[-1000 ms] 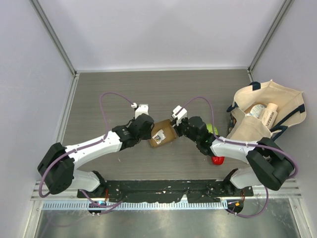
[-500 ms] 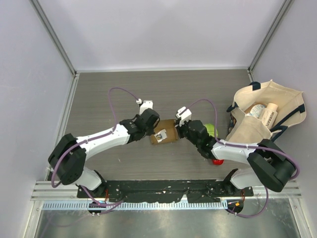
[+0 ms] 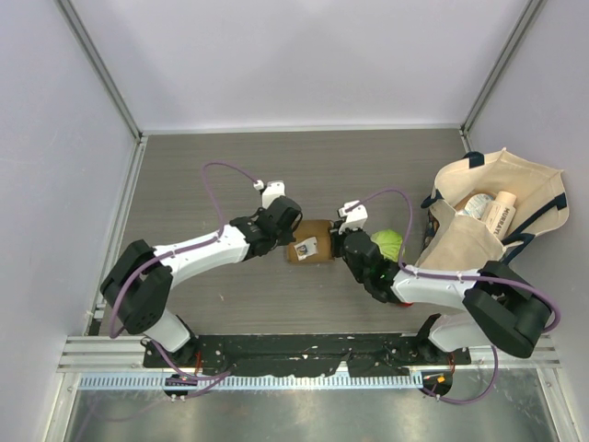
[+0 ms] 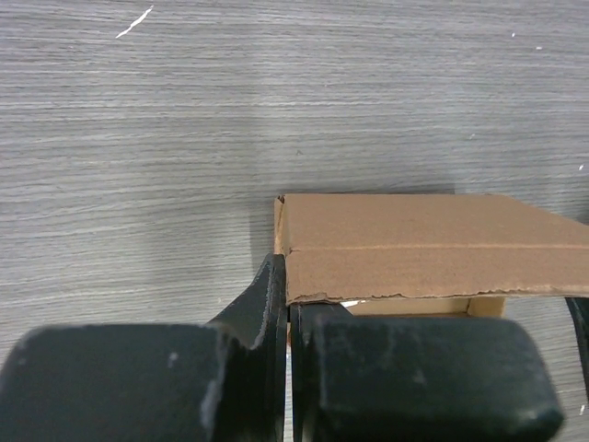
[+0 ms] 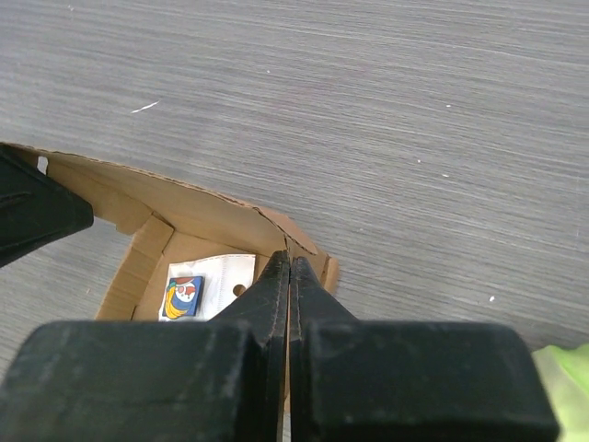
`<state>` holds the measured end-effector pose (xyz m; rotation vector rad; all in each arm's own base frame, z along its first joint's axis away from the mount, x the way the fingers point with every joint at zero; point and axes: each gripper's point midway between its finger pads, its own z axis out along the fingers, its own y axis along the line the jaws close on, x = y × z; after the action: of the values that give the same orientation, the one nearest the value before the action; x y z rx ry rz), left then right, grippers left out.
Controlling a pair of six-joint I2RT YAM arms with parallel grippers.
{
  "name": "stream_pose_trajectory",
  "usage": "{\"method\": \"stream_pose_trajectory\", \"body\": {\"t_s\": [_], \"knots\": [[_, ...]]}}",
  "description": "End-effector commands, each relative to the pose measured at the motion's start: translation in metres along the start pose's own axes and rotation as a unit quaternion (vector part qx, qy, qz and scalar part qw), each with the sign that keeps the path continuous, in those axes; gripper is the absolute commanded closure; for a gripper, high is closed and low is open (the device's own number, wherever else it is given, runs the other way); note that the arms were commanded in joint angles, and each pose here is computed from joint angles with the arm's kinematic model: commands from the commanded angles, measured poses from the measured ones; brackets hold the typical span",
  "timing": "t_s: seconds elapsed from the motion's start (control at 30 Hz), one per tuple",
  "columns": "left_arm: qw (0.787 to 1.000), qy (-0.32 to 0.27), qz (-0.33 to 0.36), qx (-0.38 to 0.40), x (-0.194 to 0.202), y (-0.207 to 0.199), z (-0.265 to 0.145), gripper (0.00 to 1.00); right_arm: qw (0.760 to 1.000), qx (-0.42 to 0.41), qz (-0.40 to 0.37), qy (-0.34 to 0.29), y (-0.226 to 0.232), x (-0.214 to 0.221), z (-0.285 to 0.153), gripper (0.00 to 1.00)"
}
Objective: Fold the paper box
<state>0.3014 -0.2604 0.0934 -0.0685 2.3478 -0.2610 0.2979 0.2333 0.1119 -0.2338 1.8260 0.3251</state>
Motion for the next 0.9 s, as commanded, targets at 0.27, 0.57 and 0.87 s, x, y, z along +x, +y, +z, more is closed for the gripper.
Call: {"method": "stream_pose_trajectory", "body": {"t_s": [0.27,0.57,0.87], "knots": [[0.997,-0.040,-0.041,0.041,-0.006,-0.024,0.000,1.00,0.996,0.043,0.068,-0.040,-0.004,0.002,-0.004,1.00],[0.998,-0.056,-0.009,0.029,0.017,-0.017,-0.002,1.00,0.996,0.045,0.068,-0.043,-0.005,0.019,-0.013,1.00],[0.998,-0.058,0.011,0.011,0.038,0.005,-0.004,1.00,0.996,0.040,0.072,-0.041,-0.003,0.031,-0.021,1.00]]}}
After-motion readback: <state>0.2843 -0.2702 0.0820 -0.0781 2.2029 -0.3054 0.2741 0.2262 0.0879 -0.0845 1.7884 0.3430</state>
